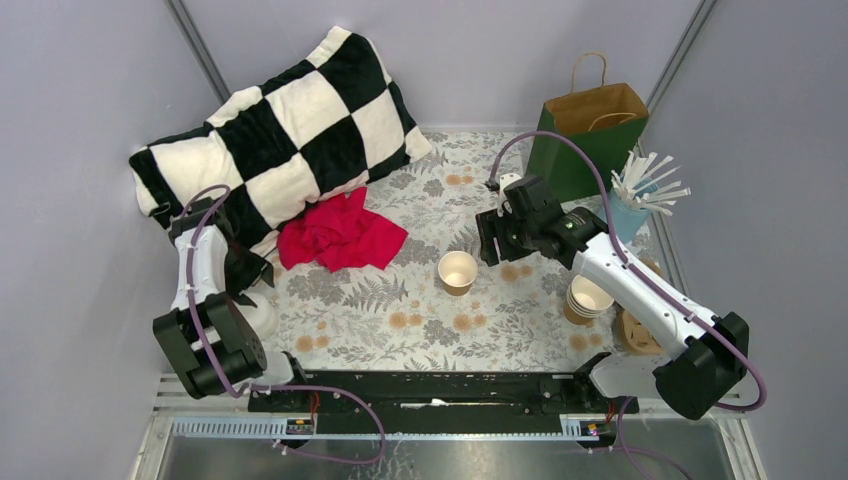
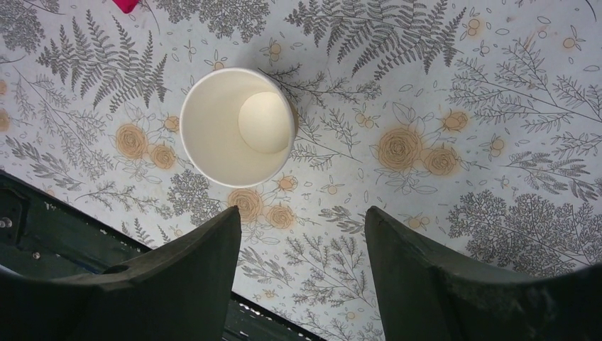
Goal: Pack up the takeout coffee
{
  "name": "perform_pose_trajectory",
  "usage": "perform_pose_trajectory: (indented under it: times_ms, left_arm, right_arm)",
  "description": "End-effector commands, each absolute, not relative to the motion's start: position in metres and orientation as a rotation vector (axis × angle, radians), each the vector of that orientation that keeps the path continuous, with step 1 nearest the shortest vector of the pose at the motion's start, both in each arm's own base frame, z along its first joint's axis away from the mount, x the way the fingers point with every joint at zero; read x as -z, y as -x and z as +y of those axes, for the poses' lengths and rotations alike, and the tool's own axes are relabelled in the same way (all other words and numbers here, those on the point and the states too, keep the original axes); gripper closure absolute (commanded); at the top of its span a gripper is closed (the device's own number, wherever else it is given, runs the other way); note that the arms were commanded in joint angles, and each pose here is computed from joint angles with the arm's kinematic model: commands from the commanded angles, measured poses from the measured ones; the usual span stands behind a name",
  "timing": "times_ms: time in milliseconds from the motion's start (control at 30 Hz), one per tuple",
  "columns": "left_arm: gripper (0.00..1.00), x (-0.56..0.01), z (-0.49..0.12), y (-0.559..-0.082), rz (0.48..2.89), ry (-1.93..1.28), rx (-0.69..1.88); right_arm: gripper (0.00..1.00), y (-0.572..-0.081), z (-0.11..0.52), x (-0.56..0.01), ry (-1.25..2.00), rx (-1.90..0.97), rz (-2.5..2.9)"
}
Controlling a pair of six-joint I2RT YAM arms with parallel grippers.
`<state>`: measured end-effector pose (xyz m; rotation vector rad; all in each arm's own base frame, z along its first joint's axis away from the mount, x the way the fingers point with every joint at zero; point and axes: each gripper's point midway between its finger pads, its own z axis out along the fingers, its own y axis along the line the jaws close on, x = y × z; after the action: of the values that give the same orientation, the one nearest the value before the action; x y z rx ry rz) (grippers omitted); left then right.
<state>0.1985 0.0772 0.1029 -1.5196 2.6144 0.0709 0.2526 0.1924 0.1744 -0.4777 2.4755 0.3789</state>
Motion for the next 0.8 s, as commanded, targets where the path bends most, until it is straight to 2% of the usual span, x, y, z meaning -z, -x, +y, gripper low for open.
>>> perform_pose_trajectory:
  times_ms: [0, 167, 300, 400, 633, 767]
  left_arm:
    - [0.43, -0.1, 0.082, -0.194, 2.644, 1.478, -0.096]
    - [0.57, -0.092, 0.086, -0.196, 2.67, 1.474, -0.121]
    - [0.58, -0.083, 0.085, -0.199, 2.694, 1.483, -0.108]
    - [0.66, -0.077, 0.086, -0.201, 2.712, 1.482, -0.106]
    - [0.7, -0.073, 0.088, -0.2, 2.722, 1.474, -0.13]
    - [0.76, -0.072, 0.09, -0.197, 2.729, 1.47, -0.15]
  right_arm:
    - [0.29, -0.258, 0.199, -0.181, 0.486, -0.429, 2.43]
    - [0.29, -0.258, 0.201, -0.18, 0.486, -0.441, 2.43]
    - [0.29, -0.257, 0.199, -0.179, 0.486, -0.435, 2.431]
    - [0.29, -0.258, 0.198, -0.179, 0.482, -0.435, 2.43]
    - [0.29, -0.258, 0.197, -0.178, 0.48, -0.433, 2.433]
    - [0.29, -0.259, 0.197, -0.177, 0.479, -0.433, 2.434]
